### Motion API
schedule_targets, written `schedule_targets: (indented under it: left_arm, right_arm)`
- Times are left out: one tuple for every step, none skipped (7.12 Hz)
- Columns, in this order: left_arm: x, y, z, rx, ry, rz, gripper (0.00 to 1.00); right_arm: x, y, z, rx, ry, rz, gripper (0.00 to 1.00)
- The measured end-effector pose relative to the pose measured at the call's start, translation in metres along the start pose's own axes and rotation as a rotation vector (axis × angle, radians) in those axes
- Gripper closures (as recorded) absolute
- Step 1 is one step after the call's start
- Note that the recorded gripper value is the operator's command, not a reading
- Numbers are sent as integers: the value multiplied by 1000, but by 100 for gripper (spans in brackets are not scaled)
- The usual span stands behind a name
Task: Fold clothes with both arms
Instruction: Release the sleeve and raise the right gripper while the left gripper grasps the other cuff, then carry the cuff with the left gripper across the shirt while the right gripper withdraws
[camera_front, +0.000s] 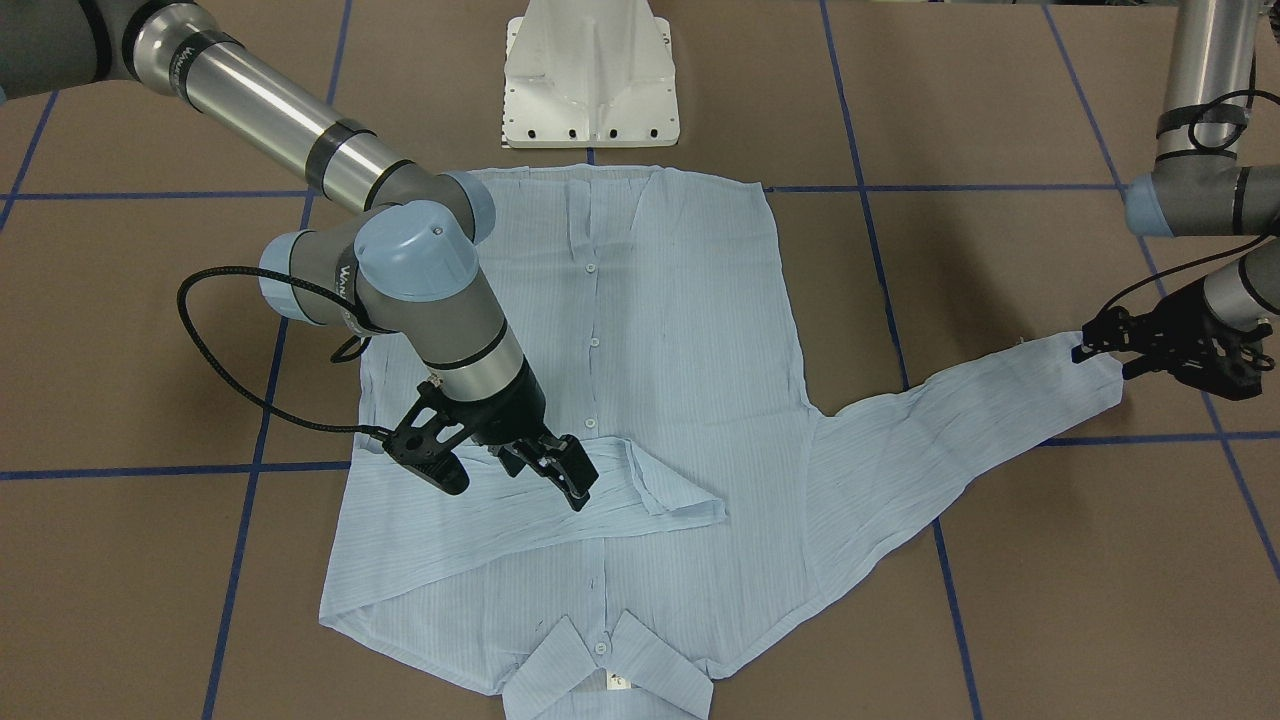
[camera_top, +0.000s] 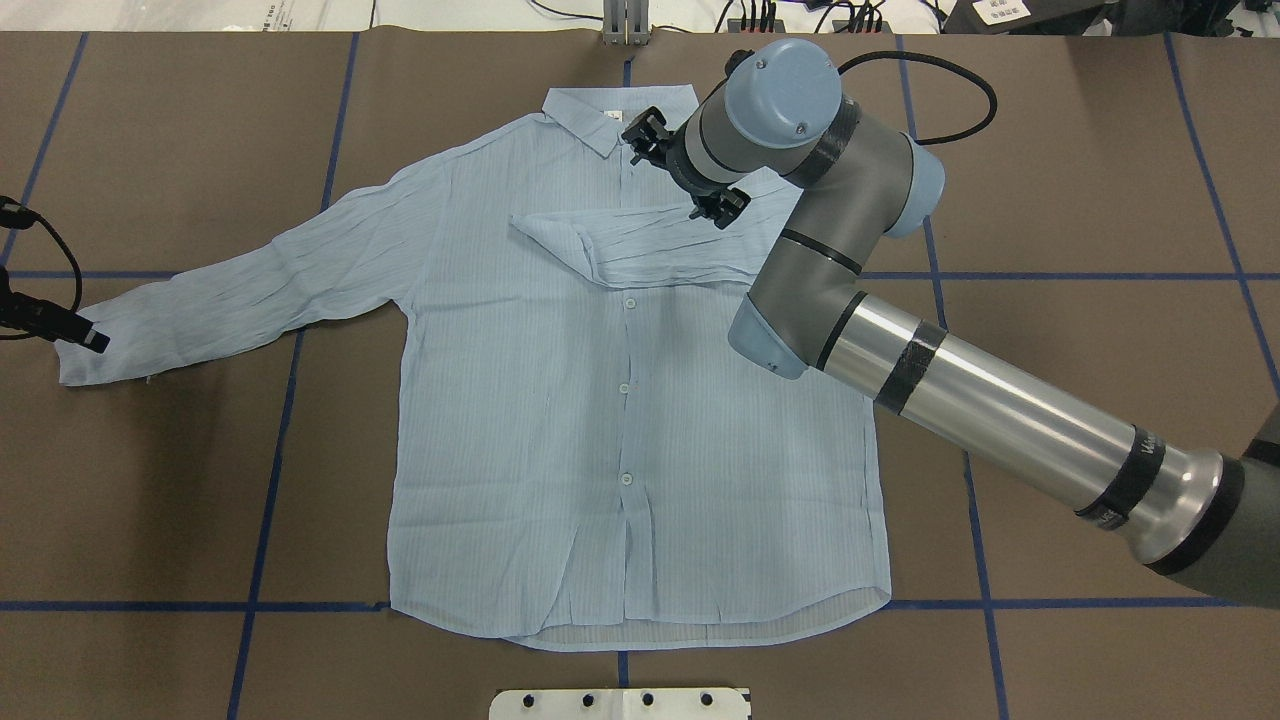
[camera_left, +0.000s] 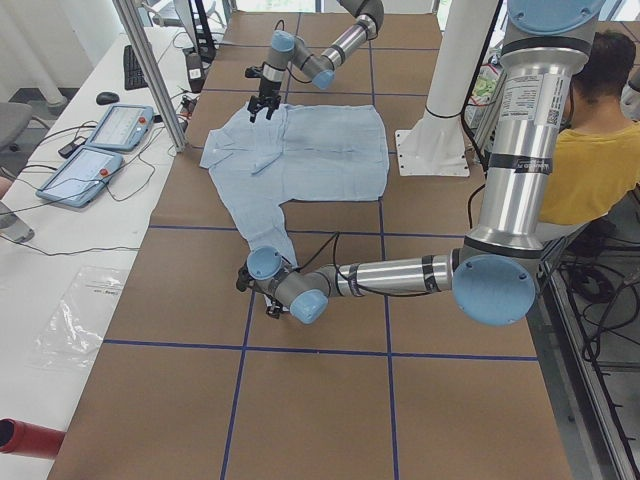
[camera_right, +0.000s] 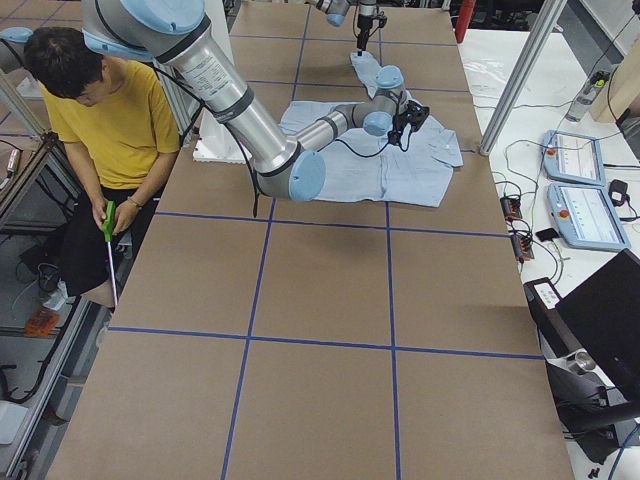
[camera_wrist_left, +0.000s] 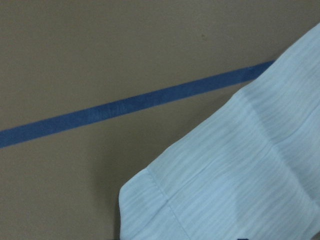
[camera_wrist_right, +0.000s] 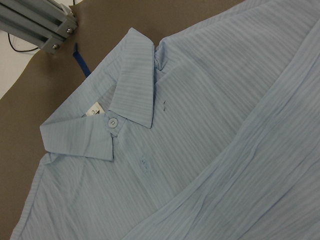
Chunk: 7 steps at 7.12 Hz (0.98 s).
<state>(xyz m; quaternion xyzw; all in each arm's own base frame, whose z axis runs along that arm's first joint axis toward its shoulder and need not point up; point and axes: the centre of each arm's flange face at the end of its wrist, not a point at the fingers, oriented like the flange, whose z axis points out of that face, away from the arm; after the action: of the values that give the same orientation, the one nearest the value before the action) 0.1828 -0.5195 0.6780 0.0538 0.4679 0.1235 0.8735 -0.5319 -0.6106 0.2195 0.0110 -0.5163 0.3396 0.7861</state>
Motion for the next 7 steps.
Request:
schedule_targets:
  left_arm:
    - [-1, 1, 1, -2, -2, -4, 67]
    - [-1, 2, 0, -3, -1, -7, 100]
    - [0, 3, 0, -3, 0, -8, 100]
    - [1, 3, -1, -1, 2, -8, 100]
    - [6, 1, -5, 5, 6, -1, 100]
    - [14, -3, -11, 18, 11, 12, 100]
    - [28, -9, -20, 36, 18, 17, 100]
  right_arm:
    - [1, 1, 0, 0, -1, -1, 1]
    - [2, 1, 0, 0, 0, -1, 1]
    - [2, 1, 0, 0, 0, -1, 1]
    - [3, 3, 1, -1, 1, -2, 1]
    - [4, 6, 3, -1, 2, -5, 1]
    - [4, 9, 4, 0, 2, -7, 1]
    - [5, 13, 6, 2, 2, -9, 1]
